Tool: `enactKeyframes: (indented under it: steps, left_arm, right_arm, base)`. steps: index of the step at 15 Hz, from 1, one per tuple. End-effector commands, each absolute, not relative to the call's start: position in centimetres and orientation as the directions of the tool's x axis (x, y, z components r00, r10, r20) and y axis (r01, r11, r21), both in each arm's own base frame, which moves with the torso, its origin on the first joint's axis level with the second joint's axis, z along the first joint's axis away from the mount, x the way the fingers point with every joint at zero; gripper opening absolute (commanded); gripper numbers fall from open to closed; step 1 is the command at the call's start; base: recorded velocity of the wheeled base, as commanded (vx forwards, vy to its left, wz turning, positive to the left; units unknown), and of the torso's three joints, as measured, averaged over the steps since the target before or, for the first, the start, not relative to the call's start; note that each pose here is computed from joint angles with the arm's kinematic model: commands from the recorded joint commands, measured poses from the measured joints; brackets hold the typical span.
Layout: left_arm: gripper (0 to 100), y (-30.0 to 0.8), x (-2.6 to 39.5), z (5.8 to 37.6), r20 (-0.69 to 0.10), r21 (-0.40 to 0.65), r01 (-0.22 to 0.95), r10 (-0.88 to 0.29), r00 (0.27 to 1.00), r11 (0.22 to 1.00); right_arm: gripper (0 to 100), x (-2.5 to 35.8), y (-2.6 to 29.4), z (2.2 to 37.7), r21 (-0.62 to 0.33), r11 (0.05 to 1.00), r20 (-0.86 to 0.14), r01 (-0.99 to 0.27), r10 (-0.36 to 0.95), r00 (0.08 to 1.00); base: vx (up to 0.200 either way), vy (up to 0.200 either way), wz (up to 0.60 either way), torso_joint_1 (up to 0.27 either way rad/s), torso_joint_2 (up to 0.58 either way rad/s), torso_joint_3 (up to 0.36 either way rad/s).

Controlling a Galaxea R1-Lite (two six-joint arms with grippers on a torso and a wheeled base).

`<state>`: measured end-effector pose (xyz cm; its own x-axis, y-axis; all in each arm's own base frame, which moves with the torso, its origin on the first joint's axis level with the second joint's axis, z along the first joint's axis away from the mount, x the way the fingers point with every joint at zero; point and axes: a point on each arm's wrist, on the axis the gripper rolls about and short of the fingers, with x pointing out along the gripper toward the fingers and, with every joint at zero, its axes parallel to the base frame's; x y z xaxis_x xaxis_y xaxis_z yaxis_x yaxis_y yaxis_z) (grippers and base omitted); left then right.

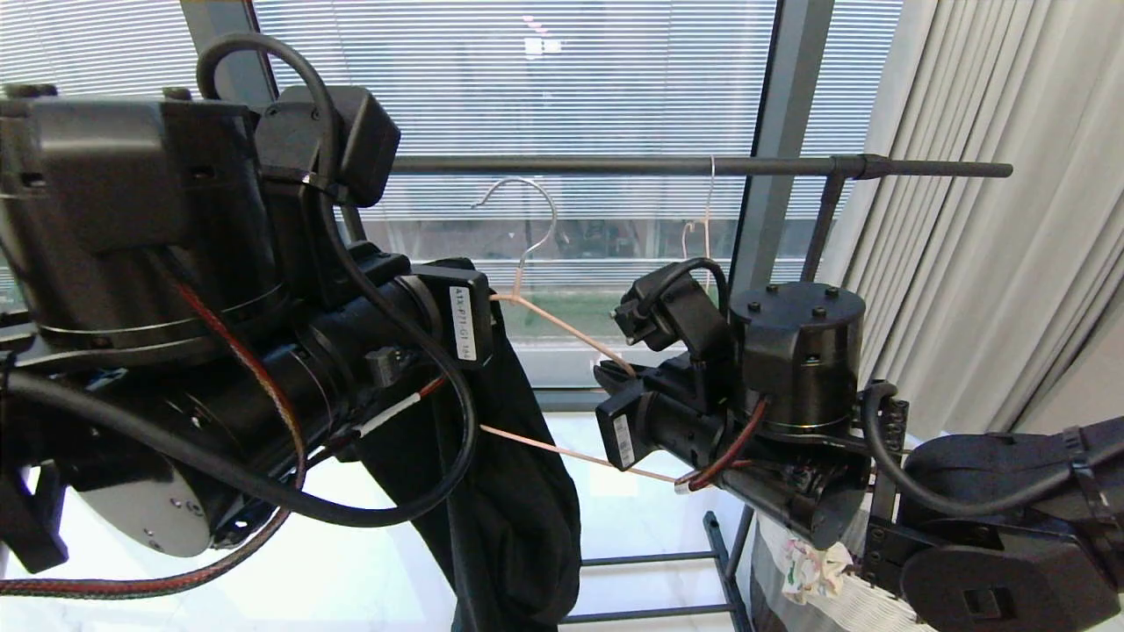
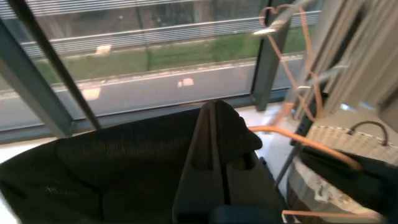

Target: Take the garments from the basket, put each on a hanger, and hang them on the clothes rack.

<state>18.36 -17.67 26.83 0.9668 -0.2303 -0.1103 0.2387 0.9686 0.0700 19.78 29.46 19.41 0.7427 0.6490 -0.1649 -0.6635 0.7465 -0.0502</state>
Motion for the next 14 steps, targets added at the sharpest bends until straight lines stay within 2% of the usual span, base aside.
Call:
enactKeyframes:
  steps: [1,4,5,7,10,12,14]
  left_arm:
    - [0,-17.6,18.0,27.0,-0.103,0.065,0.247,-0.240,0.965,0.967]
    - [0,-17.1,17.5,27.4,-0.090,0.060,0.250,-0.244,0.966,0.966]
    - [100,-17.0,17.3,27.5,-0.086,0.057,0.254,-0.249,0.965,0.966]
    - [100,-17.0,16.9,27.7,-0.079,0.058,0.269,-0.264,0.961,0.961]
    - [100,-16.5,16.4,28.2,-0.062,0.060,0.269,-0.265,0.962,0.961]
    - [100,-15.7,15.8,28.4,-0.052,0.058,0.268,-0.266,0.963,0.962]
    - [100,-14.3,14.5,27.5,-0.062,0.126,0.271,-0.265,0.962,0.954]
  right_arm:
    - [0,20.0,29.8,19.0,-0.054,0.746,-0.175,-0.664,0.648,0.741]
    - [0,20.0,29.8,19.0,-0.050,0.765,-0.173,-0.643,0.627,0.760]
    - [0,20.0,29.7,19.0,-0.045,0.771,-0.171,-0.635,0.620,0.766]
    - [0,20.1,29.7,19.1,-0.043,0.791,-0.164,-0.610,0.597,0.785]
    - [0,20.1,29.5,19.7,-0.030,0.817,-0.094,-0.575,0.571,0.816]
    - [0,19.8,28.8,19.8,-0.043,0.820,-0.091,-0.571,0.566,0.820]
    - [0,19.7,27.8,19.7,-0.075,0.824,-0.084,-0.562,0.556,0.827]
  base:
    - [0.000,0.000,0.00,0.000,0.00,0.000]
    - [0.000,0.000,0.00,0.000,0.00,0.000]
    - [0.000,0.000,0.00,0.000,0.00,0.000]
    - [0.000,0.000,0.00,0.000,0.00,0.000]
    - [0.000,0.000,0.00,0.000,0.00,0.000]
    - [0.000,0.000,0.00,0.000,0.00,0.000]
    - [0.000,0.000,0.00,0.000,0.00,0.000]
